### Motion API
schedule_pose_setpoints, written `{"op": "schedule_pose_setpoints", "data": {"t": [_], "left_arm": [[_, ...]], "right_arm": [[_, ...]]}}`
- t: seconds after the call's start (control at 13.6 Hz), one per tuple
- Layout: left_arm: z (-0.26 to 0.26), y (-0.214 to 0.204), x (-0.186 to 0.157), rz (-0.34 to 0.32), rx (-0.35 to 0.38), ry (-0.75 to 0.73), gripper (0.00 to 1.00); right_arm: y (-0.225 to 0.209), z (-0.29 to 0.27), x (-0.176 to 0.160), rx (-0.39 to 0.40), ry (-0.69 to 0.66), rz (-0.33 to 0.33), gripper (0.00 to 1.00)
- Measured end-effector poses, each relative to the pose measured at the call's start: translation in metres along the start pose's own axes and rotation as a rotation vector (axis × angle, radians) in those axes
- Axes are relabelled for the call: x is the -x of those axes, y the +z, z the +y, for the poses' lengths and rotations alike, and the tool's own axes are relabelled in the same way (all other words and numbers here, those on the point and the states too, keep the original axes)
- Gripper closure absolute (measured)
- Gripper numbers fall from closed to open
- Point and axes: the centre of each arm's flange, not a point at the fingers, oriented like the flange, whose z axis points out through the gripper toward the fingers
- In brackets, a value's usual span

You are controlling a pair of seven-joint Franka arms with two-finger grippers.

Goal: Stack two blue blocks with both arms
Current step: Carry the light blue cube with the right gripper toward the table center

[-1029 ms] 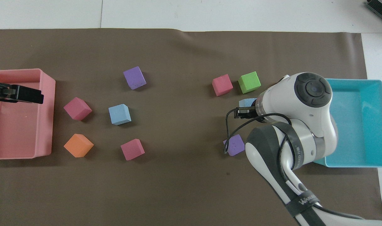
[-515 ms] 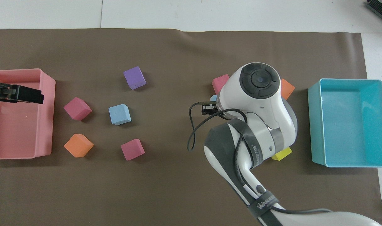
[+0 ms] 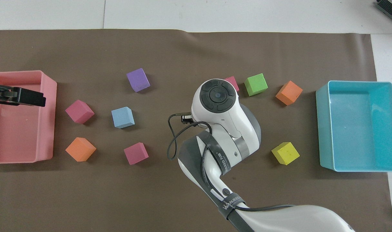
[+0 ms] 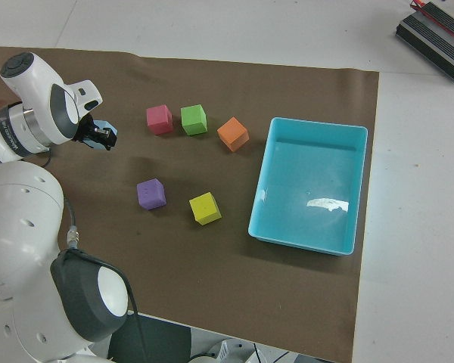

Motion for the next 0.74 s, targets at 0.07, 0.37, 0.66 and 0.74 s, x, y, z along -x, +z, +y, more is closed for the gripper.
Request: {"op": "schedule_pose_setpoints", "data": {"t": [0.07,0.37,0.66,0.74], "left_arm": [[0.000,0.000,0.000,0.000,0.000,0.000,0.00],[0.001,0.000,0.000,0.000,0.000,0.001,0.00],[0.000,0.000,0.000,0.000,0.000,0.001,0.00],[0.000,0.000,0.000,0.000,0.000,0.000,0.00]], "right_arm": [[0.005,-0.005,0.000,-0.001,-0.006,0.002,0.48],[0.012,-0.015,0.002,0.005,-0.023,0.002,0.48],[0.011,-0.020,0.004,0.004,-0.031,0.004,0.48],[0.011,-0.021,0.005,0.004,-0.033,0.004,0.48]]}}
